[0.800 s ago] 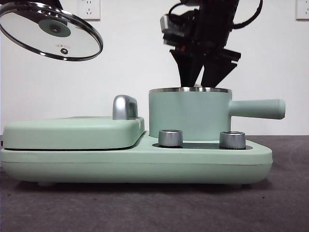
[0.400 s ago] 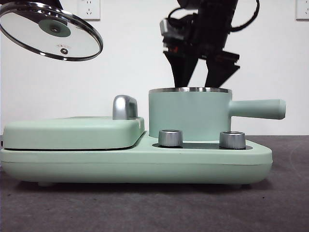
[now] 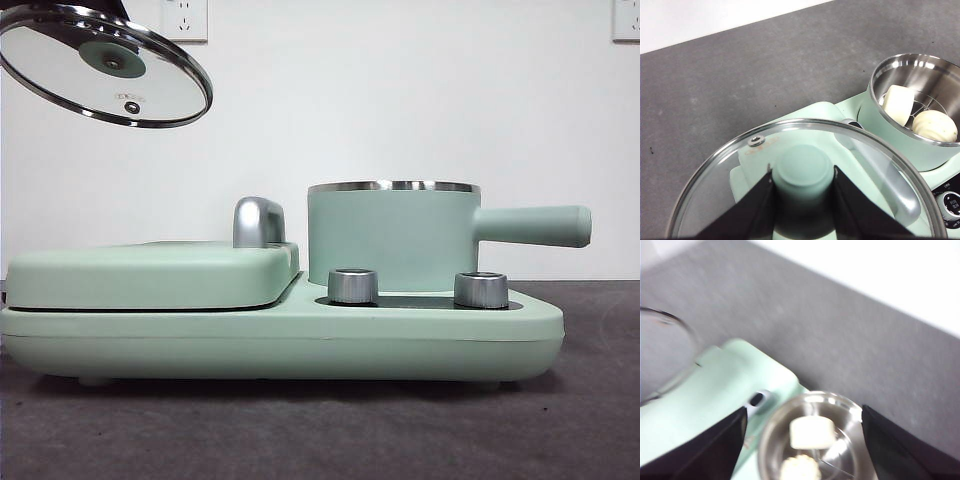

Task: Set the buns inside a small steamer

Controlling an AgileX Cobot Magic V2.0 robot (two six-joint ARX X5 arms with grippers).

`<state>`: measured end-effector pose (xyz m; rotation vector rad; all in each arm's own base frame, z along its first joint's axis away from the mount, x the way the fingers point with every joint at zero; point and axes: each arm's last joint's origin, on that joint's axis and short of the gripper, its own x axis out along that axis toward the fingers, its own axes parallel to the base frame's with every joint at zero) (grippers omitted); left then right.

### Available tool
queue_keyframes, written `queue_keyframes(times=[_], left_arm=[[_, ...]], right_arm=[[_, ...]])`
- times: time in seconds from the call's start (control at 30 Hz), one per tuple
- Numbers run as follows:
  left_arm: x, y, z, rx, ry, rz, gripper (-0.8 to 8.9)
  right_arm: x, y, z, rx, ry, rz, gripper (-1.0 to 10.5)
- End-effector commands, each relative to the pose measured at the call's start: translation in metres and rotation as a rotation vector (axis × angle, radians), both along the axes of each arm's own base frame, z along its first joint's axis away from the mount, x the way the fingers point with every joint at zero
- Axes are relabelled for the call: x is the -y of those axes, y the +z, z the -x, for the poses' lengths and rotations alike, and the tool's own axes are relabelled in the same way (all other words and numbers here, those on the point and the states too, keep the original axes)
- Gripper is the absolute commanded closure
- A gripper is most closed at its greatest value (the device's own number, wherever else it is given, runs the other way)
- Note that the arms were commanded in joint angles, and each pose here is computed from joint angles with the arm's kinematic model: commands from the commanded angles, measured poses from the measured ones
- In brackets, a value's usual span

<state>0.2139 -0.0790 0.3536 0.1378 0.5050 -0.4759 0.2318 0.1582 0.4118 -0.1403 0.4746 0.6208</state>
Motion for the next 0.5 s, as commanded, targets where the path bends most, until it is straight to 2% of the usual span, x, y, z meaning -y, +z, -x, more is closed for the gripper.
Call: queue_keyframes(times=[0.03,0.3,0.5], left_arm=[[0.001,0.007,0.000,0.039,-0.003,0.014,7.98],[0.001,0.007,0.000,0.039,-0.004,0.014,7.98],[0.001,0.007,0.000,0.038,-0.009,0.016,7.98]], right_arm=[[0.003,-0.005,0.016,0.050,0.024,-0.031,5.9],[0.022,-0.043,0.067,0.125,0.088,-0.087,5.9],[0.038,-0.081,0.100,0.105,0.111,-0.065,5.9]])
